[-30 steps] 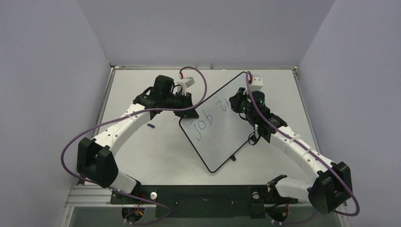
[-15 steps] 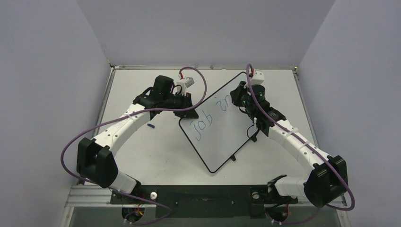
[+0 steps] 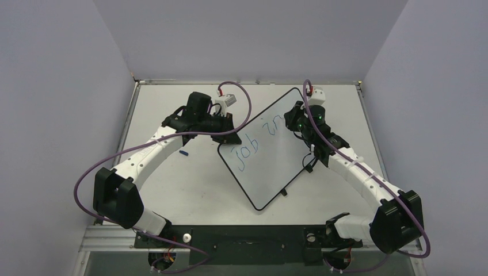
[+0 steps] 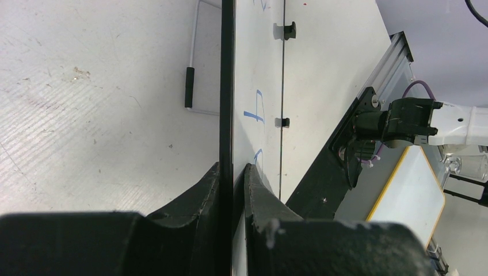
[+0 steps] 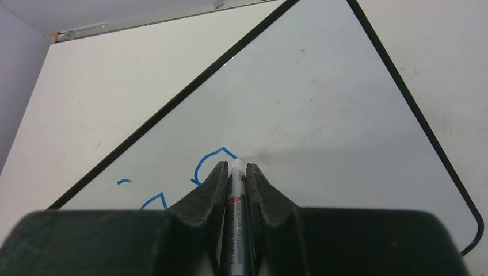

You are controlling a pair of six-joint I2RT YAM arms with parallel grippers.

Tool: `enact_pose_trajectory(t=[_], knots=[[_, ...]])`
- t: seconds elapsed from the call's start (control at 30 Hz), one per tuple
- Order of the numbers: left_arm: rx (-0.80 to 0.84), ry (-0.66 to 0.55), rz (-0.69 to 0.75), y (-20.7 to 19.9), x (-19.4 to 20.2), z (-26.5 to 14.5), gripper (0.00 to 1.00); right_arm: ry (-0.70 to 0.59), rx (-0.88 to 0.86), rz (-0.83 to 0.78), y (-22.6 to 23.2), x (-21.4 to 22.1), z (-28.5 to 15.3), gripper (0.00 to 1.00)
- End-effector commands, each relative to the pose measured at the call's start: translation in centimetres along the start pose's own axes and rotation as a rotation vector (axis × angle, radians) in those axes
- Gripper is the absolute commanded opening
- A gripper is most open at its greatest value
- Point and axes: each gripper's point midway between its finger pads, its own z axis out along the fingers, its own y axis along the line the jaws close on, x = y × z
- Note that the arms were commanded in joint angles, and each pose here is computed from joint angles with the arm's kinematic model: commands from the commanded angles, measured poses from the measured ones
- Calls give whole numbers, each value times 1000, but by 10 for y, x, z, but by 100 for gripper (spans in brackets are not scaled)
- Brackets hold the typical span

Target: Write a sentence on the whiteboard

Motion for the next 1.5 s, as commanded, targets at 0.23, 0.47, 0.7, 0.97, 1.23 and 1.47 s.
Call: enact_pose_trajectory(t=[0.23, 0.47, 0.7, 0.97, 1.23, 1.47], knots=[[-123, 13, 77, 21, 9, -6, 0, 20, 6, -1, -10, 14, -15, 0], [-126, 14, 78, 21, 10, -6, 0, 26, 9, -12, -13, 15, -23, 0], [-127, 16, 78, 21, 9, -6, 0, 5, 9, -16, -10, 4, -36, 0], [-134, 14, 80, 20, 11, -8, 0, -39, -67, -22, 8, -9, -65, 0], [-145, 21, 78, 22, 13, -6, 0, -53, -243, -52, 42, 15, -99, 0], [-152, 16, 75, 22, 14, -8, 0, -65, -547, -35, 93, 48, -137, 0]])
